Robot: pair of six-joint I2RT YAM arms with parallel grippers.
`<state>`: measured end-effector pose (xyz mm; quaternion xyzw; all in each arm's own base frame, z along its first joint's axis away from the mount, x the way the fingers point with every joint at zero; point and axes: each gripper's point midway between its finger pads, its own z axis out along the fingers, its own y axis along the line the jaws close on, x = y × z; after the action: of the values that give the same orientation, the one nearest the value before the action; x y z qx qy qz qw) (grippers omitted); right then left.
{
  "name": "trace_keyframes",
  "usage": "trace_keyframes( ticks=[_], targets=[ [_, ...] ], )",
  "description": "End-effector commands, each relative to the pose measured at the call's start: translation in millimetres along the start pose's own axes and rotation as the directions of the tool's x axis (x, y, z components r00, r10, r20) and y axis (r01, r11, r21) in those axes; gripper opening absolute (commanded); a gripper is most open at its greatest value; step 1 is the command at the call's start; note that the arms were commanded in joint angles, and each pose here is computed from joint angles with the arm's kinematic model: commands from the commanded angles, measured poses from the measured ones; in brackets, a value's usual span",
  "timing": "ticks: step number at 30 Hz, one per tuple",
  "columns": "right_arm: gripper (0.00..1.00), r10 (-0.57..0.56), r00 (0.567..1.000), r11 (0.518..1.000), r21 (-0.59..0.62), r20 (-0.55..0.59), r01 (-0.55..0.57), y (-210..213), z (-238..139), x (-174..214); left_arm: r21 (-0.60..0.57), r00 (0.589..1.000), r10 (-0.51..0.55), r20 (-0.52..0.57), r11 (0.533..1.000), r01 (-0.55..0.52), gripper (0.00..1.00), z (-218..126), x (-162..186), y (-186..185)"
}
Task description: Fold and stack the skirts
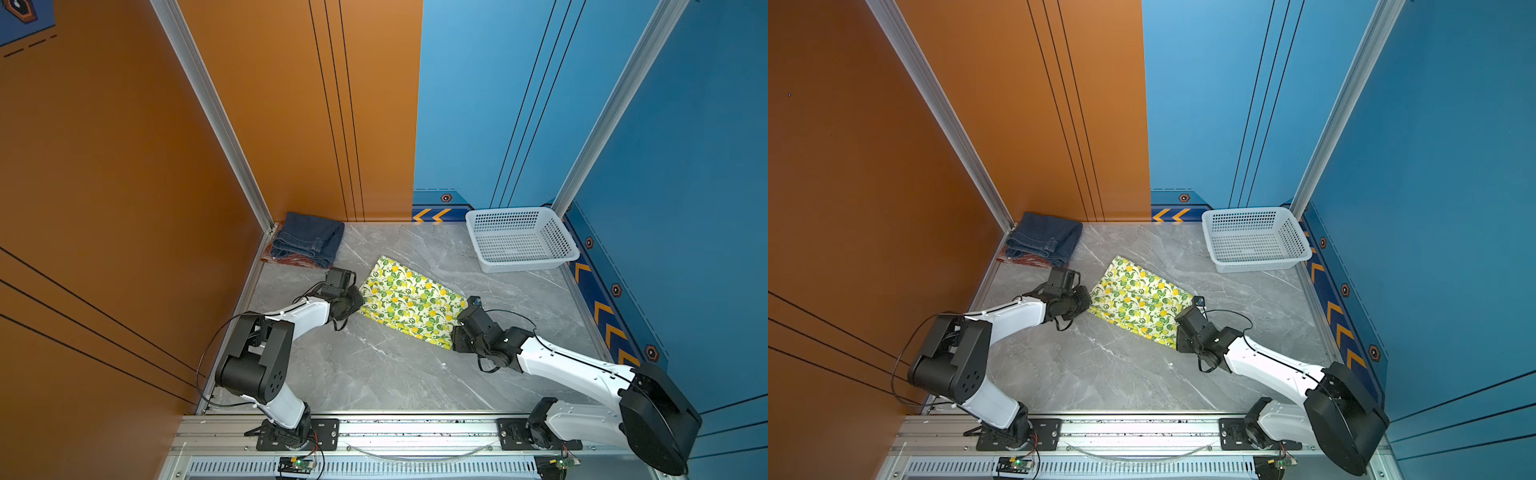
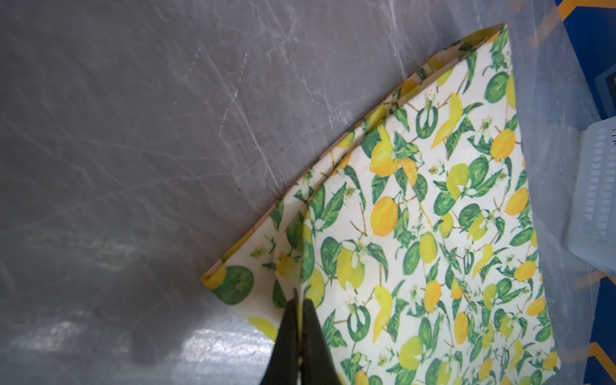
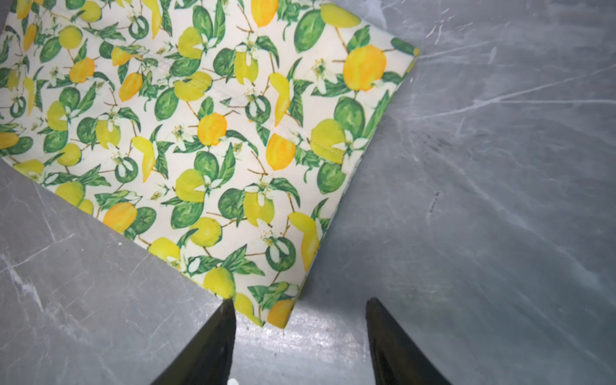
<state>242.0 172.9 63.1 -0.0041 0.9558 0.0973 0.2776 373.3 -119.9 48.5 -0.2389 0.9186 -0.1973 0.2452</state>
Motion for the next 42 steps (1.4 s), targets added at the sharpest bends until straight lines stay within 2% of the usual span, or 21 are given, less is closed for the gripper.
trace_keyframes(
  ticks=[1,20,22,26,30,37,42],
  targets=[
    [0.63,-0.061,0.998,0.998,0.025,-0.020,0.062,2,-1,1,0.015,1.000,-0.001,0.005,1.000,0.001,0.00,-1,-9,-7],
    [0.63,-0.074,0.997,0.996,0.037,-0.033,0.075,4,2,5,0.001,0.998,-0.052,-0.030,0.999,0.052,0.00,22,-14,14],
    [0.63,-0.074,0.997,0.997,0.034,-0.028,0.075,4,1,3,0.000,0.998,-0.053,-0.029,0.999,0.053,0.05,20,-14,15],
    [0.63,-0.077,0.997,0.997,0.023,-0.012,0.077,9,-2,-6,0.007,0.999,-0.053,-0.002,0.999,0.053,0.25,11,-20,14],
    [0.63,-0.072,0.997,0.997,0.006,0.008,0.072,14,-6,-18,-0.002,0.994,-0.045,0.098,0.999,0.045,0.31,-12,-35,13],
    [0.63,-0.006,0.998,1.000,-0.026,0.062,0.008,11,-16,-49,-0.015,0.979,0.060,0.195,0.998,-0.058,0.31,-49,-45,-10],
    [0.63,0.066,0.991,0.997,-0.047,0.118,-0.061,2,-23,-75,0.025,0.960,0.194,0.200,0.979,-0.203,0.27,-53,-19,-52]
  ],
)
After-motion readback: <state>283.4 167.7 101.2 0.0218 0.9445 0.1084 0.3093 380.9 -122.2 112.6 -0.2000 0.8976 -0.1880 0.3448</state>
